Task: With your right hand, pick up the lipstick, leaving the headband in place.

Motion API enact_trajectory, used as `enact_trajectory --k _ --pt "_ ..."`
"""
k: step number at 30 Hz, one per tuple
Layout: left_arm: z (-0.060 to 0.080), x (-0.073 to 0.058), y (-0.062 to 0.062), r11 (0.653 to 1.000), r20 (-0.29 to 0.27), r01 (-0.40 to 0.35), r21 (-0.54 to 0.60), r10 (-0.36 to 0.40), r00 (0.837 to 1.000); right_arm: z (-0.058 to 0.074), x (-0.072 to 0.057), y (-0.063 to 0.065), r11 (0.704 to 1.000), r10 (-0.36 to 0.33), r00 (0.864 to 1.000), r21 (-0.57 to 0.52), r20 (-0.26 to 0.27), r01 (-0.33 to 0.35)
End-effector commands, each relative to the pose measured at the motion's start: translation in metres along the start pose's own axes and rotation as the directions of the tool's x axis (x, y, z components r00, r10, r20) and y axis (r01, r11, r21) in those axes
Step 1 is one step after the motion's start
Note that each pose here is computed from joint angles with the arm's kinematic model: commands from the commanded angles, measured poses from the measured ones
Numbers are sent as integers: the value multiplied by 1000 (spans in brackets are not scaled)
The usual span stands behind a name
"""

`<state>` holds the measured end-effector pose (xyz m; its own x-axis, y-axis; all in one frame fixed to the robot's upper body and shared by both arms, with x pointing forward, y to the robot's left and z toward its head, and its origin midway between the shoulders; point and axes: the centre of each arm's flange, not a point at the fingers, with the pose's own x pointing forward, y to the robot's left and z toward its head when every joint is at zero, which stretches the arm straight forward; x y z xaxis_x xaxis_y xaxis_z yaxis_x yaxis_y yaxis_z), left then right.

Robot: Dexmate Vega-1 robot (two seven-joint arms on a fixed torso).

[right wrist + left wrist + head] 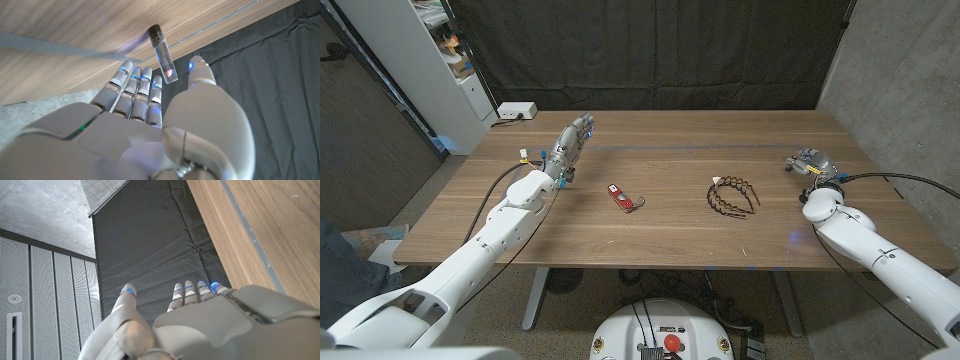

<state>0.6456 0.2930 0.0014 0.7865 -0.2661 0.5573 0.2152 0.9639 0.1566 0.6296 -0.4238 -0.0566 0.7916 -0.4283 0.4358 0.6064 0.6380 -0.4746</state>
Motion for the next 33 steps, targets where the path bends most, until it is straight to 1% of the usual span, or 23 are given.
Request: enact_trajectory --k 1,9,22,33 --pt "-1 2 1 1000 -13 0 4 0 1000 0 4 6 1000 4 1000 0 -5 -4" --pt "-1 5 1 1000 -13 3 5 -3 1000 -1 4 7 1000 -15 1000 5 -7 15" --pt "-3 9 2 1000 -15 10 1 -10 1000 -1 5 6 1000 -11 1000 0 -6 11" --pt "-7 7 3 1000 -26 8 -3 -9 1000 0 6 8 1000 -3 1000 -5 -2 3"
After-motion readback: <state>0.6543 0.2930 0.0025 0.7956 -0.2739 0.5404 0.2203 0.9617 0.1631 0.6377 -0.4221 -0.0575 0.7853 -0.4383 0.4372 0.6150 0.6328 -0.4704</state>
